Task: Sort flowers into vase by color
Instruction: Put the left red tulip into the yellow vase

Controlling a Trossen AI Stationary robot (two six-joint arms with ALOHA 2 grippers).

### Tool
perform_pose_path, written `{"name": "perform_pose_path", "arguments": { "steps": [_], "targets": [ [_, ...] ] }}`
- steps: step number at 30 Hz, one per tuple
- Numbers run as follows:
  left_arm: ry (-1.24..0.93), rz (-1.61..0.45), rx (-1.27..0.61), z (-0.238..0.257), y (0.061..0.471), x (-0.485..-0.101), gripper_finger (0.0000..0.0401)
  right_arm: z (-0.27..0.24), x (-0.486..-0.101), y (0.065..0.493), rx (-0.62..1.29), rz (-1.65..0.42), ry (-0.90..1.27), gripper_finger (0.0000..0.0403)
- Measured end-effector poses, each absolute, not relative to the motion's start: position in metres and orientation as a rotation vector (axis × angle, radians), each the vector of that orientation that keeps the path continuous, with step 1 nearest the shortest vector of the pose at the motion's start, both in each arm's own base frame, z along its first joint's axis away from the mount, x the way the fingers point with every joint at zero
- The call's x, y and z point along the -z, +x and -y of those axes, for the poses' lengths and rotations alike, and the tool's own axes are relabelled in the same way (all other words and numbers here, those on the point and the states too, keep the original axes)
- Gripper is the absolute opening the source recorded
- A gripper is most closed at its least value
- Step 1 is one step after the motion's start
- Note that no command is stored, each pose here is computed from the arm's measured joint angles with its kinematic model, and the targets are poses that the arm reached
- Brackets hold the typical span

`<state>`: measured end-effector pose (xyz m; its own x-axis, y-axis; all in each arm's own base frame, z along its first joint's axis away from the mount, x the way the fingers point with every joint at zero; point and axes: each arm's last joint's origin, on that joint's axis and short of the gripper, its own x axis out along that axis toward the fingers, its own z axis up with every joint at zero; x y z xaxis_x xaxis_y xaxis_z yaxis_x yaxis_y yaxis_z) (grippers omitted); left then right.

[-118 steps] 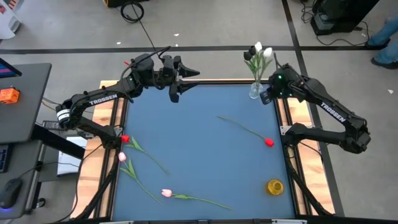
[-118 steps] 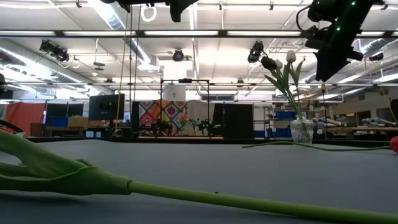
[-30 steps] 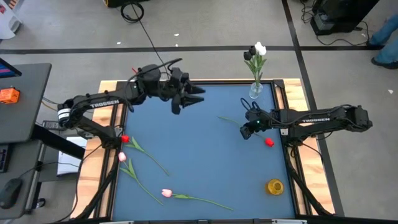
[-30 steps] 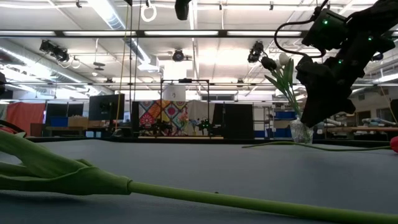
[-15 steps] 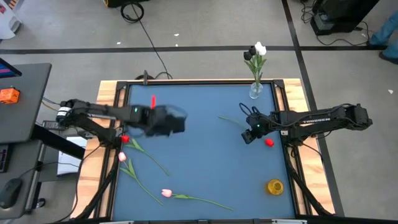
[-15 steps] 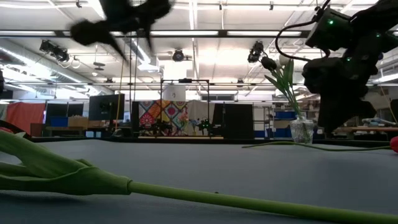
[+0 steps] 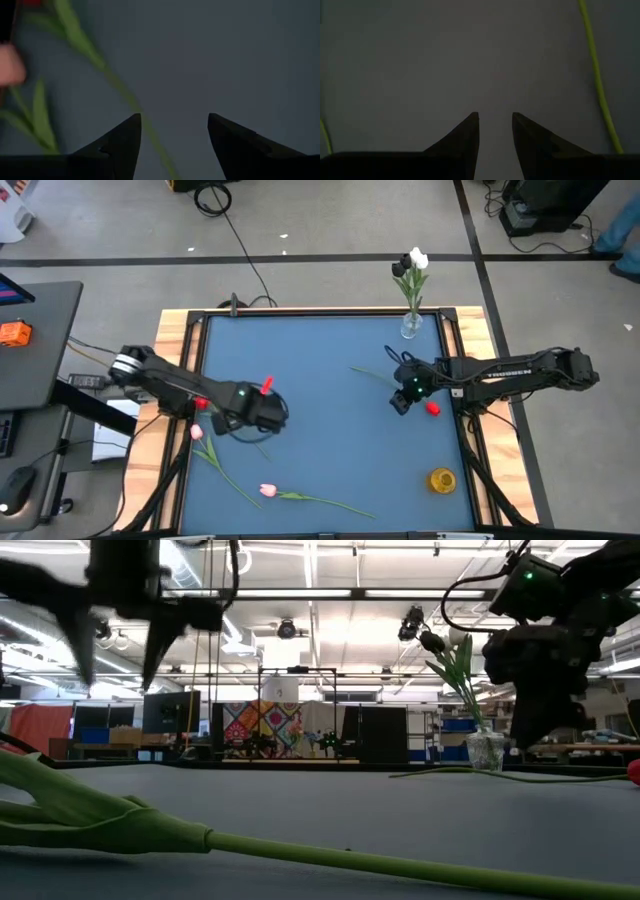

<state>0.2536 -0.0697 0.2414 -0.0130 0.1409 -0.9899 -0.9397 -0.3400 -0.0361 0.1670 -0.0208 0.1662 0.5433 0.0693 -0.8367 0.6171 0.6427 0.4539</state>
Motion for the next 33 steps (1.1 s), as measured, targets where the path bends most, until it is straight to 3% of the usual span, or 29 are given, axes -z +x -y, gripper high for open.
{"name": "perform_pose_path", "arguments": {
  "steps": [2, 9, 19, 28, 33],
  "targets": [
    [-1.364, -0.971, -1.549, 0.075, 0.253, -0.221, 0.0235, 0.022, -0.167, 0.167, 0.356, -0.961, 0.824, 0.0126],
    [-1.631, -1.04, -1.406, 0.078, 0.25, -0.16, 0.0235, 0.021, -0.168, 0.165, 0.312, -0.97, 0.8, 0.0126],
    [-1.557, -1.102, -1.563, 0.066, 0.23, -0.162, 0.0235, 0.02, -0.17, 0.16, 0.301, -0.981, 0.8, 0.0126],
    [-1.635, -1.074, -1.487, 0.06, 0.221, -0.14, 0.0233, 0.021, -0.17, 0.16, 0.34, -0.973, 0.795, 0.0126],
    [-1.651, -1.07, -1.486, 0.054, 0.223, -0.14, 0.0191, 0.021, -0.17, 0.16, 0.337, -0.98, 0.798, 0.0126]
  ]
}}
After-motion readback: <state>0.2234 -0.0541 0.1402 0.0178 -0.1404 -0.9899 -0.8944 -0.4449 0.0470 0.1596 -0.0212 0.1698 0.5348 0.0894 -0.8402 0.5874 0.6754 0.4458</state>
